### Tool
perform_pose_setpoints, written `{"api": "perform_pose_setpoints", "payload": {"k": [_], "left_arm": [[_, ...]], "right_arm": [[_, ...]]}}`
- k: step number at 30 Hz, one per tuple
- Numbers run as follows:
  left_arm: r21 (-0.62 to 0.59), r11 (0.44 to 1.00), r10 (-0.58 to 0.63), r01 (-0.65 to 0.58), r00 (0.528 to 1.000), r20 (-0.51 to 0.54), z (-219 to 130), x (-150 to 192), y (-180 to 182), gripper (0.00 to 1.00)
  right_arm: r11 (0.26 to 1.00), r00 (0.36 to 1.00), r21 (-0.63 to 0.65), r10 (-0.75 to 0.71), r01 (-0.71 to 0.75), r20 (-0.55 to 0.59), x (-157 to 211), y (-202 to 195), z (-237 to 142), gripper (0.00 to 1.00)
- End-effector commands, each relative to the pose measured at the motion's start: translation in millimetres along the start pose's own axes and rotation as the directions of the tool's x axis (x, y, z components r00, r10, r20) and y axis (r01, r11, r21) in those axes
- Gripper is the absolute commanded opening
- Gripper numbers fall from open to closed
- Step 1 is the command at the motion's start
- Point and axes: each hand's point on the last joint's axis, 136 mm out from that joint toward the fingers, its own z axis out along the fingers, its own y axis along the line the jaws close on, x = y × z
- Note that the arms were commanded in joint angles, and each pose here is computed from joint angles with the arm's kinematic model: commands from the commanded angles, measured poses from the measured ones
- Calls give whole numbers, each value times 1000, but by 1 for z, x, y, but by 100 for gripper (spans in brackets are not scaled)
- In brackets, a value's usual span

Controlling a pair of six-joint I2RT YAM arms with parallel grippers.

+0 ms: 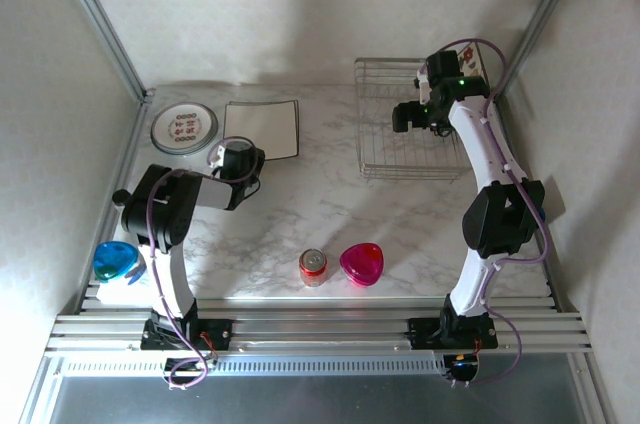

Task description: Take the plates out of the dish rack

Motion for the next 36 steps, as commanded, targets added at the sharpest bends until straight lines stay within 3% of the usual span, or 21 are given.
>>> {"api": "perform_pose_setpoints", "payload": {"k": [1,12,15,21,29,32,36], "left_arm": [[51,998,35,-33,999,-38,8,2,-13,35],[59,994,90,-87,994,-61,9,2,-23,50],[60,993,104,-100,992,-73,5,3,-24,60],[45,990,134,-131,987,-87,-9,5,-19,90],[24,967,254,-253,964,-84,-30,1,-28,100],[-17,919,393,-394,918,-48,-47,-10,-43,99],[-92,767,638,-635,770,12,-81,-41,-89,100]], "right_arm": [[1000,999,-15,1,-1,32,-10,6,-9,99],[1000,1000,-8,-4,4,30,-9,5,-10,99],[1000,999,-10,-4,5,32,-10,6,-11,99],[1000,999,-7,-7,7,34,-9,5,-13,99],[1000,999,6,-14,13,47,-9,2,-24,99],[1000,998,21,-15,14,56,-10,-6,-31,99],[998,994,52,15,-21,109,-19,-28,-48,99]]}}
